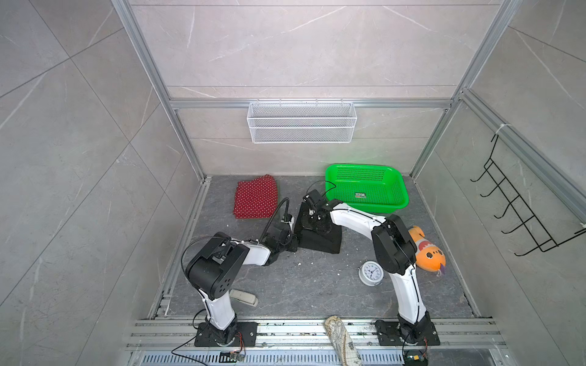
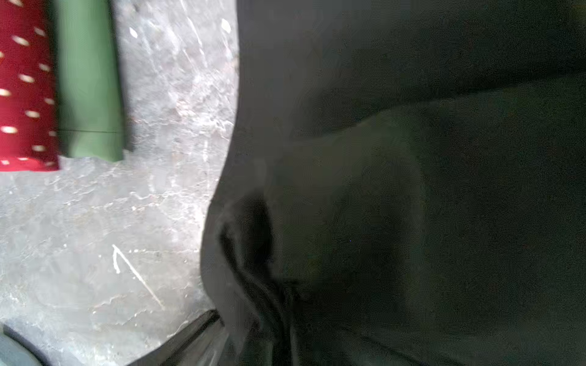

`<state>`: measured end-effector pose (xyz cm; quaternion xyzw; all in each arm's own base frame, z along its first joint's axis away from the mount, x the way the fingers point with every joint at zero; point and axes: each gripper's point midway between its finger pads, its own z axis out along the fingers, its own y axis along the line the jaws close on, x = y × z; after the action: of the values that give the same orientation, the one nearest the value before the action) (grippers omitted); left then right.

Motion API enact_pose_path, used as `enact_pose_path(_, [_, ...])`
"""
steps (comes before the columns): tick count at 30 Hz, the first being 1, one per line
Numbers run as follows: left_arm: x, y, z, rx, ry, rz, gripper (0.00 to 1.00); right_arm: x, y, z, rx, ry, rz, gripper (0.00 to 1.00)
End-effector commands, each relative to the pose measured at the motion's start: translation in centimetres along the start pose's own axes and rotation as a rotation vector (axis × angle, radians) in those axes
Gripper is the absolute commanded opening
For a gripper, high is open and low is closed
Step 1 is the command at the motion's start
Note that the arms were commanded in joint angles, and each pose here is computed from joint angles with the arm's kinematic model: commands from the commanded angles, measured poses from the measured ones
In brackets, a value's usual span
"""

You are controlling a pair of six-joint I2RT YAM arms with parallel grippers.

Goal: Fold and stack skirts
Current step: Fold the skirt at the center of the table, then smooth out the skirt at the center of the table.

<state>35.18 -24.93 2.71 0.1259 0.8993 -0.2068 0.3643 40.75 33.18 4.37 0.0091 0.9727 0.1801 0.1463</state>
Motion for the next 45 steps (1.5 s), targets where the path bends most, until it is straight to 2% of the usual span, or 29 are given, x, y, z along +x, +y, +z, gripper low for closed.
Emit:
enact_pose_path(1, [-0.7, -0.6, -0.2, 0.034, -0.023, -0.014, 0.12, -0.2, 2.1, -0.1, -0.076, -0.002, -0.009, 0.21])
enact_pose_path(5, [-1.8, -1.0, -1.7, 0.036, -0.046, 0.008, 0.13, -1.0, 3.1, -2.3, -0.121, -0.029, -0.053, 0.38])
enact_pose_path(8, [-3.2, -1.4, -3.4, 0.035, -0.075, 0.038, 0.13, -2.0, 3.8, -4.7, -0.165, -0.065, -0.080, 0.45])
enact_pose_path(14, [-6.4, -2.5, -7.3, 0.041, -0.144, 0.112, 0.14, -5.4, 3.4, -11.2, -0.235, -0.192, -0.097, 0.53])
enact_pose_path(18, [-7.9, -4.5, -9.0, 0.113, -0.178, 0.143, 0.14, -6.1, 1.4, -12.8, -0.216, -0.214, -0.090, 0.53])
enact_pose_path(20, [-8.2, -5.9, -9.2, 0.153, -0.182, 0.165, 0.14, -5.8, 0.2, -12.4, -0.199, -0.207, -0.093, 0.51])
enact_pose_path(24, [-7.9, -9.3, -8.2, 0.227, -0.154, 0.218, 0.14, -4.4, -1.4, -10.4, -0.212, -0.155, -0.087, 0.40])
enact_pose_path(27, [-6.8, -11.6, -6.3, 0.263, -0.105, 0.256, 0.14, -3.4, -2.0, -8.4, -0.244, -0.109, -0.079, 0.31])
enact_pose_path(30, [-5.6, -13.0, -4.6, 0.277, -0.071, 0.283, 0.13, -3.0, -2.4, -6.5, -0.267, -0.070, -0.076, 0.27])
enact_pose_path(35, [-3.6, -10.6, -1.7, 0.169, -0.016, 0.252, 0.11, -3.4, -3.0, -3.7, -0.292, -0.030, -0.042, 0.24])
enact_pose_path(45, [0.3, -6.3, 0.3, 0.093, 0.054, 0.159, 0.09, -4.1, -6.3, -0.1, -0.269, -0.019, 0.067, 0.23])
